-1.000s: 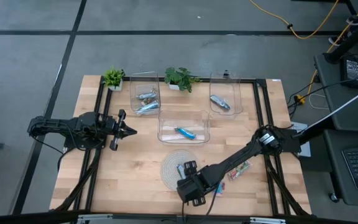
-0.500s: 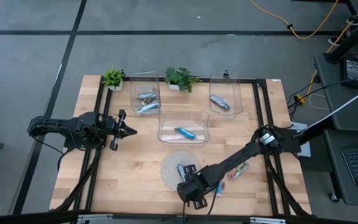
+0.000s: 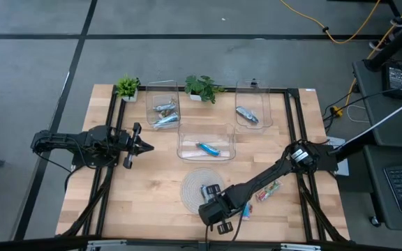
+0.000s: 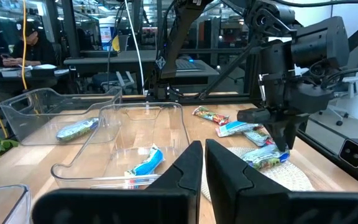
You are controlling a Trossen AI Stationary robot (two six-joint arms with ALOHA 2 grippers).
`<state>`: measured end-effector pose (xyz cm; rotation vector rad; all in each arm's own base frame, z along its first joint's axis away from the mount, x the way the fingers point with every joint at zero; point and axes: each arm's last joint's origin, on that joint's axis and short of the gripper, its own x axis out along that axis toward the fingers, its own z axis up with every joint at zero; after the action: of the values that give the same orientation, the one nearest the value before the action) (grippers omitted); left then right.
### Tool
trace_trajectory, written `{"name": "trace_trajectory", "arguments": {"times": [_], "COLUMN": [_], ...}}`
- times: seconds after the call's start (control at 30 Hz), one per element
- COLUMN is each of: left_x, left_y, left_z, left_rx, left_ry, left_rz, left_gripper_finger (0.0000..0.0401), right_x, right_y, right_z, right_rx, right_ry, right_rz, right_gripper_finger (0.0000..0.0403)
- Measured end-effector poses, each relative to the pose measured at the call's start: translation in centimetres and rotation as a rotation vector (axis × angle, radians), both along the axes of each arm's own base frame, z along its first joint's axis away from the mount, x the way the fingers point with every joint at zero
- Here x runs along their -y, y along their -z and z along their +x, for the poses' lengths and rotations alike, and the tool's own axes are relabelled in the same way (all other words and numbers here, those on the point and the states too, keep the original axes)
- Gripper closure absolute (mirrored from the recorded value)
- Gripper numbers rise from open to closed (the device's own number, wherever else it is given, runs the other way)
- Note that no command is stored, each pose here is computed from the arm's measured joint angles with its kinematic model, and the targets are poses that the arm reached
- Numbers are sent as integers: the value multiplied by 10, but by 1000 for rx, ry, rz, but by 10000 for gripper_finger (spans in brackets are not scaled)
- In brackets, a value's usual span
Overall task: Pick and place Granola Bars by type
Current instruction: Put the blue granola bar into the top right transparent bin
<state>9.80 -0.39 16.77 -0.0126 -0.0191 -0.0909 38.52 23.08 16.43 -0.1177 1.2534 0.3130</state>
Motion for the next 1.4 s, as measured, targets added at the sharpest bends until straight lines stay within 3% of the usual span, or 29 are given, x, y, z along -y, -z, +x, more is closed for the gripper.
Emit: {"name": "trace_trajectory", "arguments": {"times": [0.33, 0.67, 1.1, 1.4], "left_x": [0, 0, 0, 0], "left_y": [0, 0, 0, 0], "left_z": [0, 0, 0, 0], "left_rx": [0, 1, 0, 0], "left_ry": [0, 0, 0, 0], "left_rz": [0, 0, 0, 0], "left_gripper_finger": [386, 389, 390, 386], "right_x": [2, 7, 20, 23], "right_y": [0, -13, -83, -91], "right_z": [1, -3, -18, -22], "right_rx": [8, 19, 216, 224], "right_ry": [-23, -6, 64, 64], "right_rz": [-15, -42, -88, -87], "right_gripper_finger": [396, 398, 394, 394]}}
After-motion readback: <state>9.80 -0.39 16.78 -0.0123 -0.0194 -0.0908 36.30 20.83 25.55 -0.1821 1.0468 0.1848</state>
